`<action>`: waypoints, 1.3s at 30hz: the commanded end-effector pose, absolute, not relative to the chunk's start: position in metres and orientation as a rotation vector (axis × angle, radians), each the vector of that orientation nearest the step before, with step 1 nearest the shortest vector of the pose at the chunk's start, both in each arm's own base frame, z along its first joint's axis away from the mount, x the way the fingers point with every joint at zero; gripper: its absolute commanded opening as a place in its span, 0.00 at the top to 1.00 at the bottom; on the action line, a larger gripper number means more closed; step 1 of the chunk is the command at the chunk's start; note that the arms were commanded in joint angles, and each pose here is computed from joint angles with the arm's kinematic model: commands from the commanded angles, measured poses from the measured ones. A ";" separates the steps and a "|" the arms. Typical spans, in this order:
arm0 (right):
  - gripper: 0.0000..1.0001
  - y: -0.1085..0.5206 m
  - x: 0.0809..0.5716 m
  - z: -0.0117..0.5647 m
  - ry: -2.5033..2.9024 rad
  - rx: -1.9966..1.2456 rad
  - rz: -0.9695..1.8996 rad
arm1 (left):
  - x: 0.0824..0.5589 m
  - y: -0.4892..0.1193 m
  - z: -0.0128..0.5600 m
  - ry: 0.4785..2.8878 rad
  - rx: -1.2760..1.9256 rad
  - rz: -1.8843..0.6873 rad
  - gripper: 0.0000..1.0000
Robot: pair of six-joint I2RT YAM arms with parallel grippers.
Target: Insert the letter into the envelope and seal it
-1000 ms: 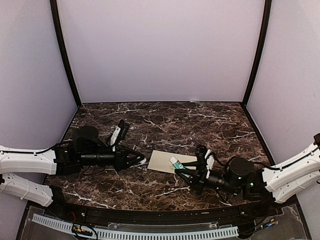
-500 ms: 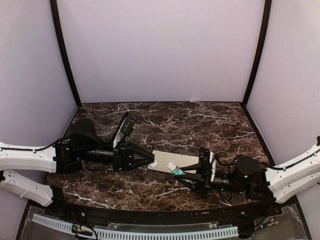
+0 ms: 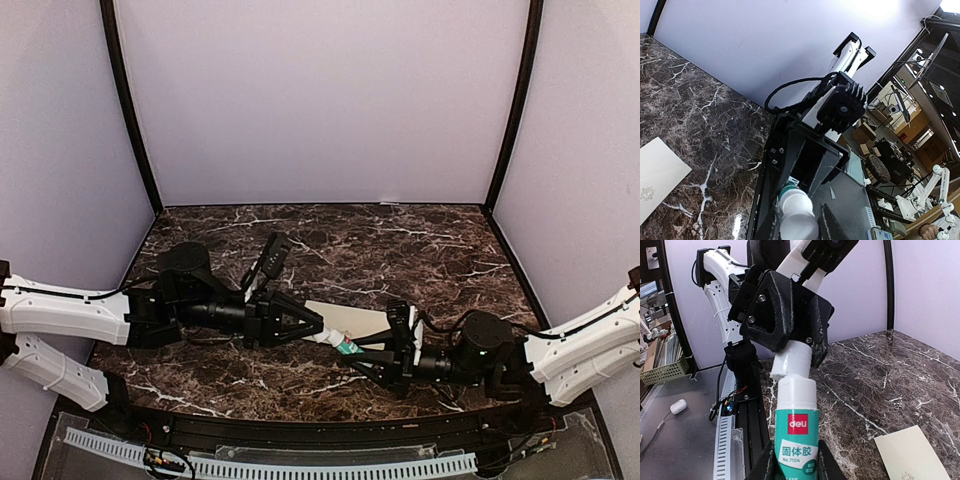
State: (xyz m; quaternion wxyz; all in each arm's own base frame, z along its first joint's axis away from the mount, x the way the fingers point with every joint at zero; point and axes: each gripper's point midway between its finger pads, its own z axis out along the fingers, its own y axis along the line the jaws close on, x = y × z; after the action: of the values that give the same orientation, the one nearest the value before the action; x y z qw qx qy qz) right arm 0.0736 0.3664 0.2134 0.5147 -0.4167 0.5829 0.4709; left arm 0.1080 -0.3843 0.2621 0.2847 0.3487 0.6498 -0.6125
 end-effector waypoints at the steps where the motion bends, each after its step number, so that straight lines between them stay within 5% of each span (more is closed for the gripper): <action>1: 1.00 0.371 0.074 0.239 1.332 -0.958 1.169 | 0.107 -0.391 0.288 1.642 0.939 -1.667 0.82; 39: 1.00 0.371 0.081 0.237 1.356 -0.921 1.143 | 0.120 -0.389 0.284 1.672 0.864 -1.593 0.84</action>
State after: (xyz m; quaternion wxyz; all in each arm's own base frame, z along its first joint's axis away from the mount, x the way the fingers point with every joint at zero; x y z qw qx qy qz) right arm 0.0798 0.3666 0.2142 0.5231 -0.4039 0.5894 0.4646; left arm 0.1205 -0.3869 0.2693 0.3181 0.3272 0.6557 -0.6015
